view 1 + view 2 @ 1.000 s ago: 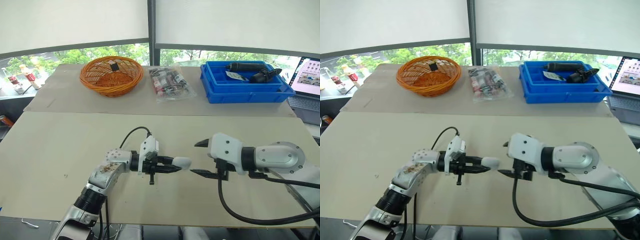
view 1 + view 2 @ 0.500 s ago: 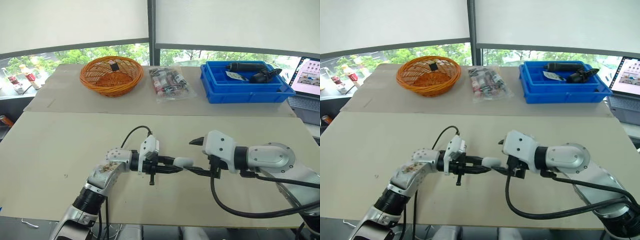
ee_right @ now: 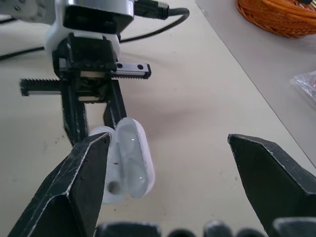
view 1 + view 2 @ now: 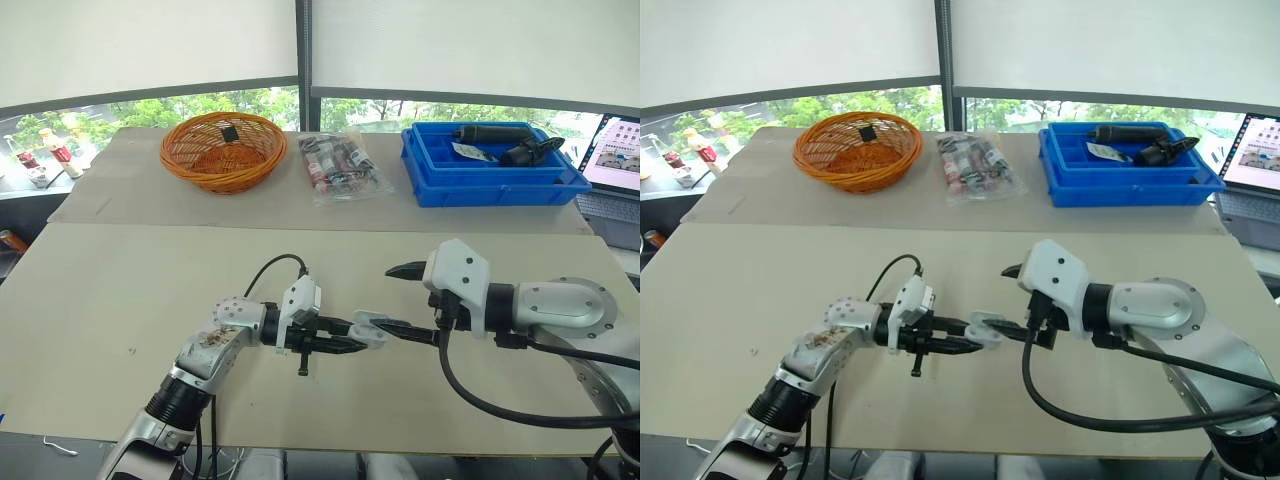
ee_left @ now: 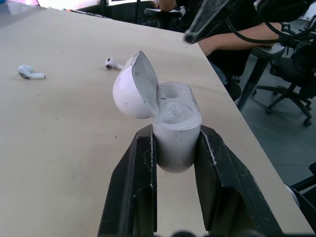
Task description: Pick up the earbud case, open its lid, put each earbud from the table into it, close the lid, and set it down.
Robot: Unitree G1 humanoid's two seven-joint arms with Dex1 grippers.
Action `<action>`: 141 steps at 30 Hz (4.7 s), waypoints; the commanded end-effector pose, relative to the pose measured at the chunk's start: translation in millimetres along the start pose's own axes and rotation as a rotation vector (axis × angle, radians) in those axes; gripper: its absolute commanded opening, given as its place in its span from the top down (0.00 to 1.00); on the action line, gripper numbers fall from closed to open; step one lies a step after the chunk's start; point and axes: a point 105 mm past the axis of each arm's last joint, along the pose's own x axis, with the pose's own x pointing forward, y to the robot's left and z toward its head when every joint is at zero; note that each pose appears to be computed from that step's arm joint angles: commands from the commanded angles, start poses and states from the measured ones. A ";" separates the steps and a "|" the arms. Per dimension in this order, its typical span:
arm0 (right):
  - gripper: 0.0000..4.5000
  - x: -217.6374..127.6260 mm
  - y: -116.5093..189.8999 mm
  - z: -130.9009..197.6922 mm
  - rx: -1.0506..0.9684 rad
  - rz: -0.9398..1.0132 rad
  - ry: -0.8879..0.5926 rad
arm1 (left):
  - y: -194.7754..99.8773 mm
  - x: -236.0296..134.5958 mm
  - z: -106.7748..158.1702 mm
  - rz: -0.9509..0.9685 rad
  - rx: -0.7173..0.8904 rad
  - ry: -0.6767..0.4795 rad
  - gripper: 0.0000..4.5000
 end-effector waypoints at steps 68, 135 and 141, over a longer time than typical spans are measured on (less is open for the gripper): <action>0.06 17.8 -96.9 -156.6 0.549 -0.829 0.121 | 45.9 -56.6 -0.4 0.606 0.204 -0.164 0.88; 0.92 -93.6 44.5 -156.2 -0.076 0.495 0.562 | -5.9 -57.3 15.3 0.581 0.221 -0.135 0.88; 0.92 -102.8 41.2 -153.7 -0.064 0.454 0.562 | -5.0 -58.1 16.3 0.580 0.223 -0.136 0.88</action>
